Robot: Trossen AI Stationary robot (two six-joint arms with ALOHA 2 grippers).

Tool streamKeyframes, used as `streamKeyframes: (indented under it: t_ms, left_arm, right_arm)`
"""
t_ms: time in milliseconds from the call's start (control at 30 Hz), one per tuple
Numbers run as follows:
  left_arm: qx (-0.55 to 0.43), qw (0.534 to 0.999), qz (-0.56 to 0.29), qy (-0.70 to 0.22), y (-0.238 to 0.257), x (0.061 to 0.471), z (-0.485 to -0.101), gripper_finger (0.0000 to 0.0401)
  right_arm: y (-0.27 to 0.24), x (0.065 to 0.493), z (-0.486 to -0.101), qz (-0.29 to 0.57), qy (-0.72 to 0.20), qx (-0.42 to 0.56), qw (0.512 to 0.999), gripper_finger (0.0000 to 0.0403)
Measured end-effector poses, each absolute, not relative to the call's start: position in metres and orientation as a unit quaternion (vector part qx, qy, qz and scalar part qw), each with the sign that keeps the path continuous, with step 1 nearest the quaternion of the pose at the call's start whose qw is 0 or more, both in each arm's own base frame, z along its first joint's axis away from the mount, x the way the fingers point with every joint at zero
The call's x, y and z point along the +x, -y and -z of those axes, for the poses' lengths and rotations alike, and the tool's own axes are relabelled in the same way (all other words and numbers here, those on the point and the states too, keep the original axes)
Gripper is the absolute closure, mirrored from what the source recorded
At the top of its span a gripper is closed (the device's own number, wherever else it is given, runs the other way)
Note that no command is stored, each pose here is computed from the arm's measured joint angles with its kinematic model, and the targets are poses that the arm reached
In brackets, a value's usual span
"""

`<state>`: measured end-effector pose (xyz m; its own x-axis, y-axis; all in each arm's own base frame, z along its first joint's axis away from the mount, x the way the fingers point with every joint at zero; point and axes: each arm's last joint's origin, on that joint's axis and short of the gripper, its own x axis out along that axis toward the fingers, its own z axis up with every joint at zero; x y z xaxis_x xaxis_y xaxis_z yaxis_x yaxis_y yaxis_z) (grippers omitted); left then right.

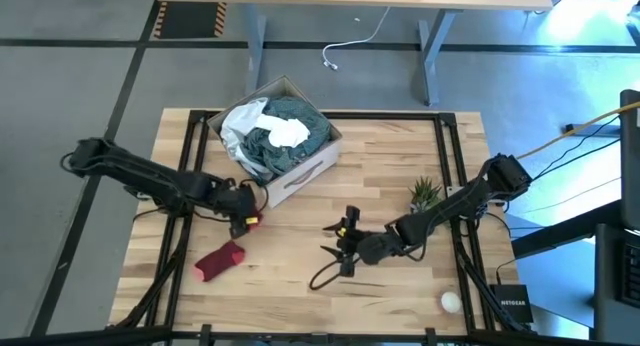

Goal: Sort clothes
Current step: Put the top red sock into the laundry organizer

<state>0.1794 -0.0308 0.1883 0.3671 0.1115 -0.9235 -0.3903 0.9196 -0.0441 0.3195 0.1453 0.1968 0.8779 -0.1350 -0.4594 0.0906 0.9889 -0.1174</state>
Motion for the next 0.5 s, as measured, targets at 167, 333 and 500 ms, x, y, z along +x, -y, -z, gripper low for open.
streamKeyframes:
  t_ms: [167,333,500]
  left_arm:
    - [-0.154,0.817,-0.114,-0.544,0.035,0.188,-0.168,0.0230]
    - [-0.126,0.805,-0.148,-0.561,0.034,0.191,-0.153,0.0230]
    - [-0.097,0.790,-0.152,-0.586,0.035,0.194,-0.141,0.0262]
  right_arm:
    - [-0.146,0.319,-0.197,0.054,-0.242,-0.050,0.968,0.0165]
    - [-0.145,0.320,-0.197,0.053,-0.243,-0.060,0.967,0.0165]
    - [-0.143,0.320,-0.197,0.063,-0.241,-0.066,0.966,0.0165]
